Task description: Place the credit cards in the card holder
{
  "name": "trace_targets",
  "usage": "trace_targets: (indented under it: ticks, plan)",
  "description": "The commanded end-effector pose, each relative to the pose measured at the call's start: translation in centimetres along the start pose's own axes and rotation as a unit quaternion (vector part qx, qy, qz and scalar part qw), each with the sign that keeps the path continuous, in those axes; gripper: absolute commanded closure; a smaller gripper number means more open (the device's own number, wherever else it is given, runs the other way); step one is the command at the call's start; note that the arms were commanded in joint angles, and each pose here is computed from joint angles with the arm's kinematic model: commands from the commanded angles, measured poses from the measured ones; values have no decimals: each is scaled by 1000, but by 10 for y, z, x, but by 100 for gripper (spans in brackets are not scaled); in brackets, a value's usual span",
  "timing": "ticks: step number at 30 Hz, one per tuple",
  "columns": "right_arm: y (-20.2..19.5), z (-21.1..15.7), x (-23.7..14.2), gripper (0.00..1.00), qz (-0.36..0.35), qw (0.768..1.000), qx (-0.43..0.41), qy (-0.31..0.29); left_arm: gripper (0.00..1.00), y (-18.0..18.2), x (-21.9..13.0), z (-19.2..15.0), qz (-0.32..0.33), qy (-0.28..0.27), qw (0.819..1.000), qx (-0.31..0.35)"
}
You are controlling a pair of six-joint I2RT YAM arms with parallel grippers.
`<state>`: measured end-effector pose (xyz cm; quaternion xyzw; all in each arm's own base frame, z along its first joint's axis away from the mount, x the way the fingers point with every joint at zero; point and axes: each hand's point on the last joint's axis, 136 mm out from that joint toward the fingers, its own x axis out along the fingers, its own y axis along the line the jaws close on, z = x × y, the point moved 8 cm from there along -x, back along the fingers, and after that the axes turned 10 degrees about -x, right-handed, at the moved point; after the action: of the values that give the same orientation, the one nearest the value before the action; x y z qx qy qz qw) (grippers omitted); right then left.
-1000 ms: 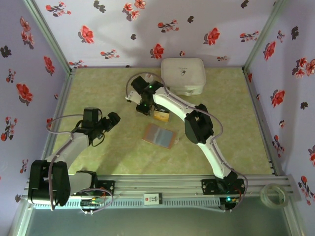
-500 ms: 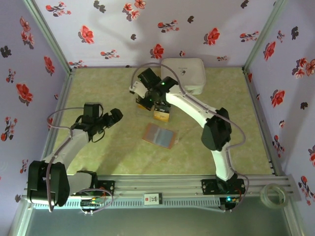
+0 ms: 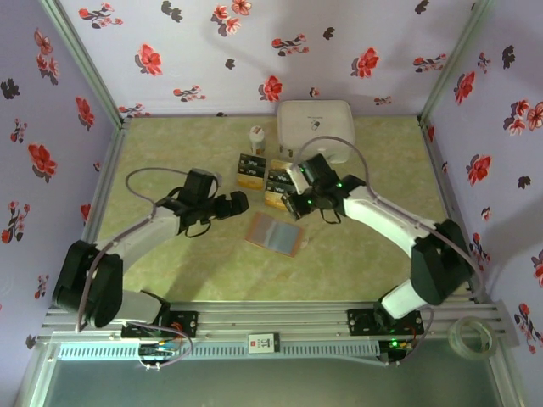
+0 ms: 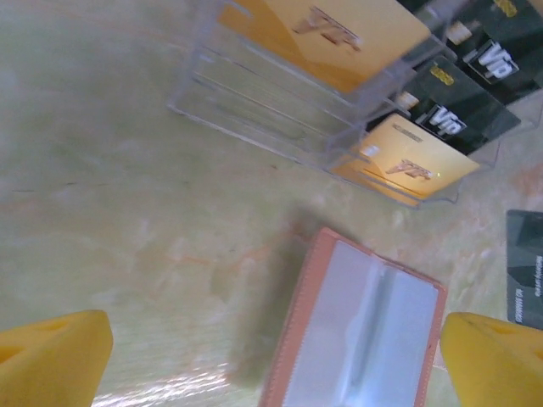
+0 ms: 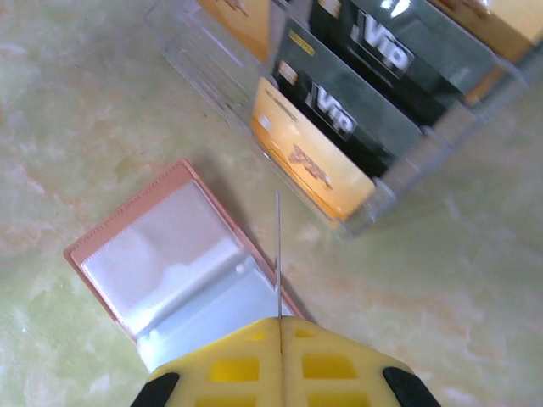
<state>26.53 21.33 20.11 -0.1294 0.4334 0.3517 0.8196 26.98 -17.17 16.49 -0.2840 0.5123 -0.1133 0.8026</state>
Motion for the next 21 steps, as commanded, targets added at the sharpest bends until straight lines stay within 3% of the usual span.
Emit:
trace_targets:
  ticks: [1, 12, 21]
  plan:
    - [2, -4, -9, 100, 13, 996, 77, -52, 0, -18, 14, -2, 7, 4, 999, 38]
    - [-7, -44, -24, 100, -10, 987, 146, -61, 0, -40, 61, -35, 43, 55, 994, 85]
    - [-19, -63, -39, 100, -30, 983, 169, -69, 0, -53, 62, -71, 27, 75, 992, 96]
